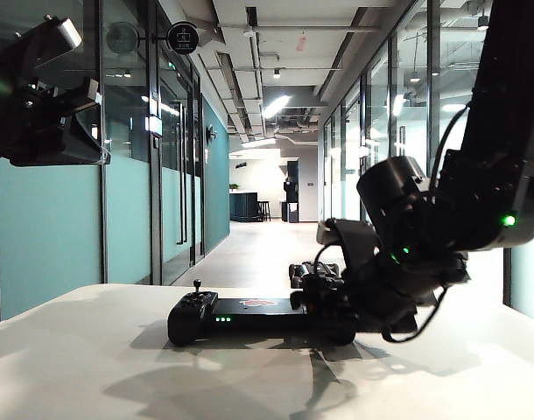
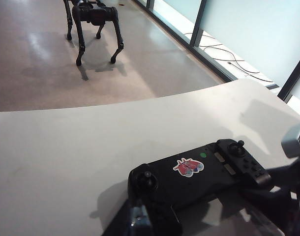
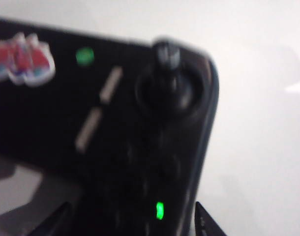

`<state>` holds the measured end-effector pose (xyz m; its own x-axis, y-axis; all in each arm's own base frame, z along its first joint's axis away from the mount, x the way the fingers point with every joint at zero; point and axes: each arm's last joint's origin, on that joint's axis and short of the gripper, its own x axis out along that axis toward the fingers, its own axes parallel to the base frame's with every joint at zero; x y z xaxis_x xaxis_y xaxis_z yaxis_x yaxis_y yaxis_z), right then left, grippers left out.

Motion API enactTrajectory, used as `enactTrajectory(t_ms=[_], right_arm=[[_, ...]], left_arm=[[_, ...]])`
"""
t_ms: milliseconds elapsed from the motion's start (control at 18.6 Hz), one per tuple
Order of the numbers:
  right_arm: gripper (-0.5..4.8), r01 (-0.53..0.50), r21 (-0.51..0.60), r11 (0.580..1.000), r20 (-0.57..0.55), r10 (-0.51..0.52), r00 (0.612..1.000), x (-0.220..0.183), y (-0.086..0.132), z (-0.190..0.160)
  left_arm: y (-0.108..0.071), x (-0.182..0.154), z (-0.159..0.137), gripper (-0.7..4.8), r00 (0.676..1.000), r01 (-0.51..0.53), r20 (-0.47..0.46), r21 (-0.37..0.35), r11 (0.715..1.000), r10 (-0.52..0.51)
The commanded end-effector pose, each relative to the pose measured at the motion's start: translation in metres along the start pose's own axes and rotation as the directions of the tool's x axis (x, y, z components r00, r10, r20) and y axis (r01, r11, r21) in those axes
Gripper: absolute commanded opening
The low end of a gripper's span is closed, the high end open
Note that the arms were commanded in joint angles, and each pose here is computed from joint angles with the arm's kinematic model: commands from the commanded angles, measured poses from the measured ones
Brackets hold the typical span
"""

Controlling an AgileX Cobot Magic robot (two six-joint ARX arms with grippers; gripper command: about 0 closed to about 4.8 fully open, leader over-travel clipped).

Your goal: Push the left joystick on the remote control sitting on the white table forward to make the robot dog walk in a straight line until it approaches the door.

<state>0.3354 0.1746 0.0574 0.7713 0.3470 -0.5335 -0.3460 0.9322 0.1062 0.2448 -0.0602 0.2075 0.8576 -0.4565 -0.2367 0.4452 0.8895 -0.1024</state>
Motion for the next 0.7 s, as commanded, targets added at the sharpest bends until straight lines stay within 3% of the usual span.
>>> enactTrajectory(t_ms=[54,270,431,701], right_arm=[[3.15,0.014,0.005,1.000,0.042,-0.014,0.999,0.0014,0.0012,0.0091],[2.95,0.021,0.006,1.000,0.047,-0.022,0.999,0.0018,0.0012,0.0103],[1.75,0.020,0.006,1.000,0.046,-0.021,0.999,0.0018,0.0012,0.0103],[1.65,0.034,0.008,0.999,0.049,-0.034,0.998,0.0017,0.0014,0.0105]], left_arm=[[-0.0003,-0.0001,0.0030,-0.05,1.000,0.008,0.020,0.009,1.000,-0.008],[-0.0003,-0.0001,0.0030,-0.06,1.000,0.008,0.020,0.009,1.000,-0.008],[-0.0003,-0.0001,0.0030,-0.05,1.000,0.008,0.020,0.009,1.000,-0.008],[-0.0003,-0.0001,0.0030,-0.05,1.000,0.008,0.020,0.009,1.000,-0.008]])
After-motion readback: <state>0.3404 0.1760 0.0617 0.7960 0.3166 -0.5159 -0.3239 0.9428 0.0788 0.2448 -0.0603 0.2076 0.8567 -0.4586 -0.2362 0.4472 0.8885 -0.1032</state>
